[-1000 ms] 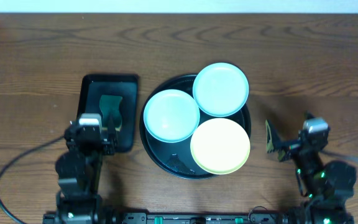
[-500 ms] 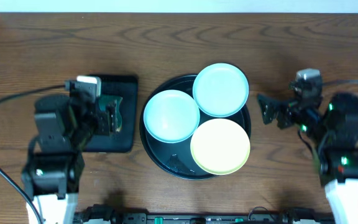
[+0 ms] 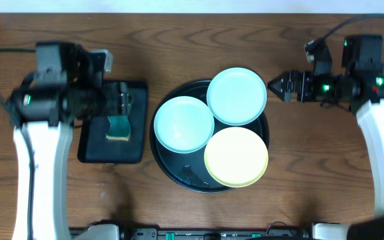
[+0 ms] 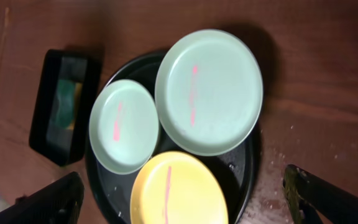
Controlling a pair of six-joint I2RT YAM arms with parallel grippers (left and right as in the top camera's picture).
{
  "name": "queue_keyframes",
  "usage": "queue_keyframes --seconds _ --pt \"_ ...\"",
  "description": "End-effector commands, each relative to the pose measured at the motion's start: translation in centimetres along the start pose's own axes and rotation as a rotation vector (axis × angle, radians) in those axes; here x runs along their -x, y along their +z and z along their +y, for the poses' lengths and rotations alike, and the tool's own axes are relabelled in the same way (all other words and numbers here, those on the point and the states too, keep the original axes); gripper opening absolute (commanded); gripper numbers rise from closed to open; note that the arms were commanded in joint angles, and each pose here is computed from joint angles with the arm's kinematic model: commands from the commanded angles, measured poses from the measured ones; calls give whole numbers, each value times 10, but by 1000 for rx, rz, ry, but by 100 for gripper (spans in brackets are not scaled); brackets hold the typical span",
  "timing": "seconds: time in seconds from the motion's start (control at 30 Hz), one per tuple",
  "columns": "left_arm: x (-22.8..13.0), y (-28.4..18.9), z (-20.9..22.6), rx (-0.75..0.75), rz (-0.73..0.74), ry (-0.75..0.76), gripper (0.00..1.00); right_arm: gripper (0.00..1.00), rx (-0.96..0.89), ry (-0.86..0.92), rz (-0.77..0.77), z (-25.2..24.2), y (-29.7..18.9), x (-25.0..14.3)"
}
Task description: Clean dirty plates on tray and stack at the side
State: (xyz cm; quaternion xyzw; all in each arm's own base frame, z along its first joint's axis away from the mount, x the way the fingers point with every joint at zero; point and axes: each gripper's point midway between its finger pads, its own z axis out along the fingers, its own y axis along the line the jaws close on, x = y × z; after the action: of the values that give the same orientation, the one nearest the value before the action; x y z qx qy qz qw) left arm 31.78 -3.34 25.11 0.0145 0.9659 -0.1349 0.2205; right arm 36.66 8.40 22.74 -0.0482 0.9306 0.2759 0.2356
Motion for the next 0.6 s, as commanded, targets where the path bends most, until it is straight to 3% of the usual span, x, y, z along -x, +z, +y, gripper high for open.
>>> queue_keyframes --seconds 0.0,0.23,0.33,0.47,0.57 --pt "6 23 2 -36 66 -35 75 99 -3 -49 -6 -3 10 16" --pt "0 66 15 -39 196 -79 75 99 109 -36 2 12 34 22" --pt "-1 78 18 -38 221 -92 75 84 72 -24 62 19 56 12" --pt "3 79 21 -31 207 -91 75 77 -19 4 136 31 91 -5" --pt "5 72 34 70 193 -176 75 64 -83 22 171 42 115 -18"
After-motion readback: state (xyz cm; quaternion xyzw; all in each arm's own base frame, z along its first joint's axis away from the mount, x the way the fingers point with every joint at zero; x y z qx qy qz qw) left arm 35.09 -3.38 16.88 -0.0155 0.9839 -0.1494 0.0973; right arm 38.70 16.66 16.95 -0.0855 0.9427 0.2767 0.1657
